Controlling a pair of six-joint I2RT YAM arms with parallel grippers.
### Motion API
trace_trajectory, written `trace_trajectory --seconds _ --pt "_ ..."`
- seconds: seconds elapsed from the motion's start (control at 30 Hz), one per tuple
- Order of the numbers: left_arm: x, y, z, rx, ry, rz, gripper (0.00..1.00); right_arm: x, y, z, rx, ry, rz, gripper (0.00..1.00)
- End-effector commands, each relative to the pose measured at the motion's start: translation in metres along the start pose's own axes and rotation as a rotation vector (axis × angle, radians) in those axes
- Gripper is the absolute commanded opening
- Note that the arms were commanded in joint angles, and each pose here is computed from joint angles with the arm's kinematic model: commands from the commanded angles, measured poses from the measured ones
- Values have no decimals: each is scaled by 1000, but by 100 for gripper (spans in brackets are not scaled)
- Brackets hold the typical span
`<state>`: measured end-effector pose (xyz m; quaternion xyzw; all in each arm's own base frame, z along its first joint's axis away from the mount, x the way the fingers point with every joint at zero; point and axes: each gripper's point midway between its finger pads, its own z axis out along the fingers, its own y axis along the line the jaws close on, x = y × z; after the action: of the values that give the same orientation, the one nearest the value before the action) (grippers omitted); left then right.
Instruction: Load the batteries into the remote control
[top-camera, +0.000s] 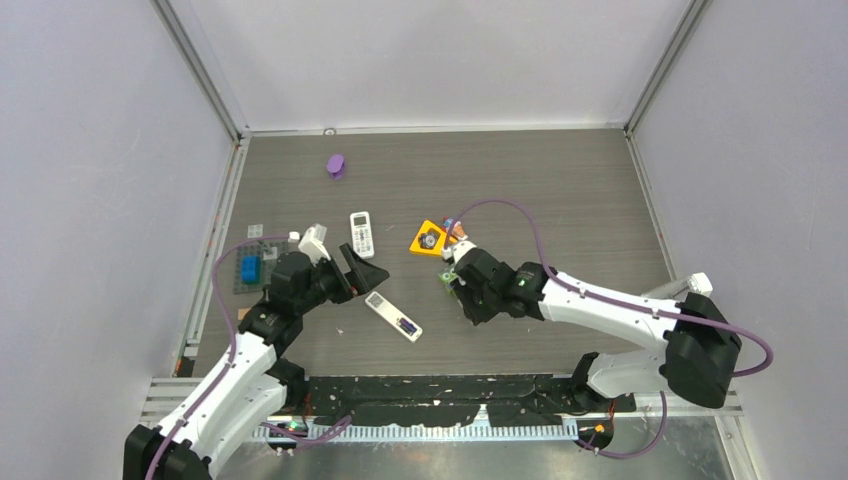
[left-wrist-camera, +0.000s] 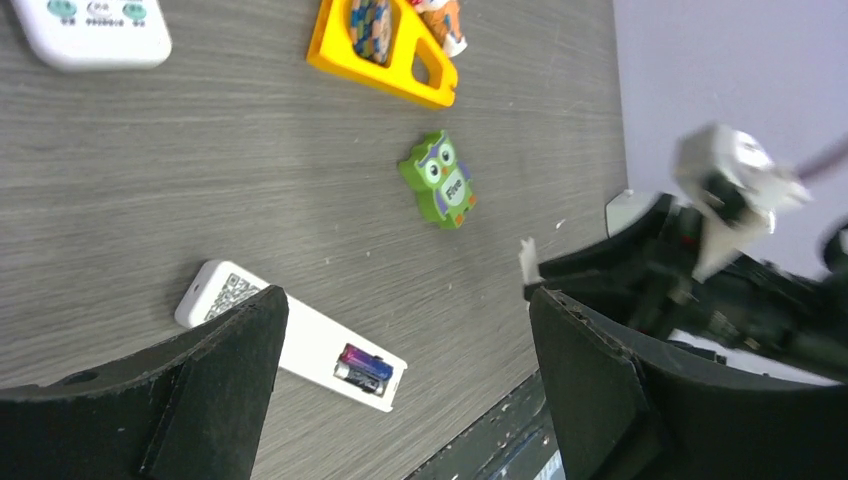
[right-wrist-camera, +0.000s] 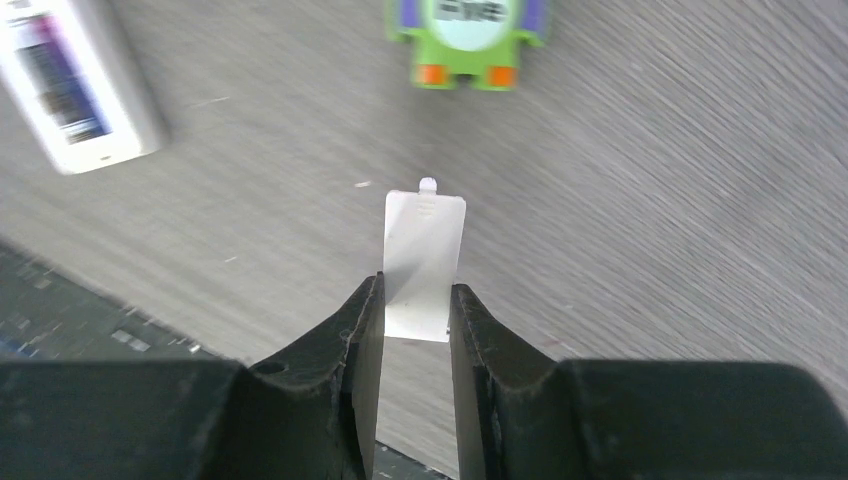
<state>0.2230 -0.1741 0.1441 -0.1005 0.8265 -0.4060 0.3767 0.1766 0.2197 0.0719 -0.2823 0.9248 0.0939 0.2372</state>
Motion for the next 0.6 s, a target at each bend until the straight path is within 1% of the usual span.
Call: trace_trajectory --seconds 0.0,0.07,0.1,0.13,0.17,0.2,0.23,0.27,0.3,0.33,0.37,0.4,0.43,0.47,0.57 --pt "-8 0 -2 -10 -45 -6 91 -16 47 -18 -124 -93 -121 23" --pt "-7 15 -5 -83 -60 -40 91 -14 67 -22 -167 -81 -170 23" --pt "-6 18 -6 -101 -65 -49 91 -7 76 -19 -178 -53 -208 24" --pt "-7 21 -7 -113 -73 -55 90 -10 82 -21 -188 -54 -228 24" --pt "-7 23 -8 -123 -79 -64 88 -2 87 -16 -186 -14 -256 24" --pt "-6 27 -9 -139 -86 -73 87 -7 92 -17 -188 -15 -268 24" --pt "-6 31 -10 -157 -91 -78 86 0 94 -12 -177 26 -288 24" --pt "-5 36 -11 -180 -95 -82 86 -7 100 -13 -183 21 -291 25" --pt "-4 43 -13 -212 -103 -87 85 -1 102 -6 -171 62 -295 24" --pt "-3 50 -15 -248 -110 -97 85 -10 107 -7 -173 56 -283 24" --pt "-1 60 -17 -293 -117 -108 86 -5 107 1 -154 100 -288 24" --pt "-1 67 -19 -324 -133 -115 86 -13 112 1 -156 94 -282 24" --pt "-1 75 -21 -356 -150 -127 87 -10 112 9 -140 125 -286 24" --pt "-1 80 -23 -379 -163 -141 87 -18 118 9 -147 115 -286 24" --pt "-5 90 -31 -436 -208 -155 87 -25 132 15 -160 134 -307 24"
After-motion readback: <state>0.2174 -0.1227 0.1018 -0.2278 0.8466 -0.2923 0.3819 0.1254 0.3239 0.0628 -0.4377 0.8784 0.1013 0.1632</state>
